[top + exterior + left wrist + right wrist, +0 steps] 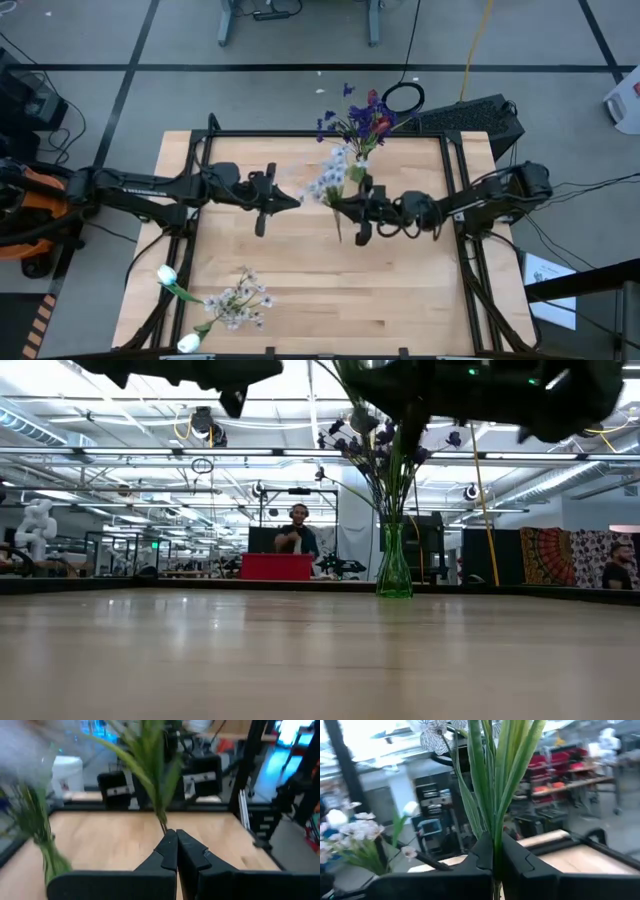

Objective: Sort flowers into vase by color
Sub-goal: Put the white flowers into the transparent flower vase

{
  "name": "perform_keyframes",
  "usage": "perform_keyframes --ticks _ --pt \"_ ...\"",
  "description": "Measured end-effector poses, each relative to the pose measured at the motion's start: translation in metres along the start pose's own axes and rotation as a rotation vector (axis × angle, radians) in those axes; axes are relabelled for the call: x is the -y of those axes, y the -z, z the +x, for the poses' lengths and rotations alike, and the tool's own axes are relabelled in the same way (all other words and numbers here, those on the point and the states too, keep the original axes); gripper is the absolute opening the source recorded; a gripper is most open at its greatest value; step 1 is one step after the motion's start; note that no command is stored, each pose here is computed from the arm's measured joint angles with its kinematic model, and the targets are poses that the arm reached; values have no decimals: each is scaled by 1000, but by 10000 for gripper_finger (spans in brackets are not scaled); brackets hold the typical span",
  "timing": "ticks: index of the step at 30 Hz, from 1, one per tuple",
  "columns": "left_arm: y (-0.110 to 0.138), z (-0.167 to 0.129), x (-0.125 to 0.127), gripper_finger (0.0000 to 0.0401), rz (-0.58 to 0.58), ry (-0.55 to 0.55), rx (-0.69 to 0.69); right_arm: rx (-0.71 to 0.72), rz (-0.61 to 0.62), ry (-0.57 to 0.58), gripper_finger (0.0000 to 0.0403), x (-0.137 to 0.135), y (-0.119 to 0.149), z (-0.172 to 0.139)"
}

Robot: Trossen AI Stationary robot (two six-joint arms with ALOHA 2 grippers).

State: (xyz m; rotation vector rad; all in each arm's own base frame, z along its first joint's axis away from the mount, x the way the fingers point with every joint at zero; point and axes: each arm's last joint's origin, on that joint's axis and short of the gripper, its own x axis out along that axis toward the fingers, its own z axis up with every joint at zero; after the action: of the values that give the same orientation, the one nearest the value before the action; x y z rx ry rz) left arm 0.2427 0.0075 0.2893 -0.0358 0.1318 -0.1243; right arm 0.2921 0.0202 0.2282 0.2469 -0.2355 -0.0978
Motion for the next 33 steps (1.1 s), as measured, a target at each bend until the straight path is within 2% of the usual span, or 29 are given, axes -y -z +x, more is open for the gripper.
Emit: perform_keyframes --ticks 5,10,14,19,22,33 --pt "-1 11 -2 0 13 -1 70 25 -90 -24 2 2 -19 23" --pt "3 17 -4 12 -24 -21 63 25 -168 -6 4 5 -29 33" --pt "5 21 -7 59 -102 -93 66 -27 -171 15 5 10 -25 35" --pt "7 24 -7 131 -97 -99 71 -34 -170 -6 6 10 -25 35" --pt "7 26 -7 156 -95 -97 75 -25 -171 0 6 13 -27 35" --pt "11 37 -6 164 -87 -93 124 36 -143 0 6 14 -35 37"
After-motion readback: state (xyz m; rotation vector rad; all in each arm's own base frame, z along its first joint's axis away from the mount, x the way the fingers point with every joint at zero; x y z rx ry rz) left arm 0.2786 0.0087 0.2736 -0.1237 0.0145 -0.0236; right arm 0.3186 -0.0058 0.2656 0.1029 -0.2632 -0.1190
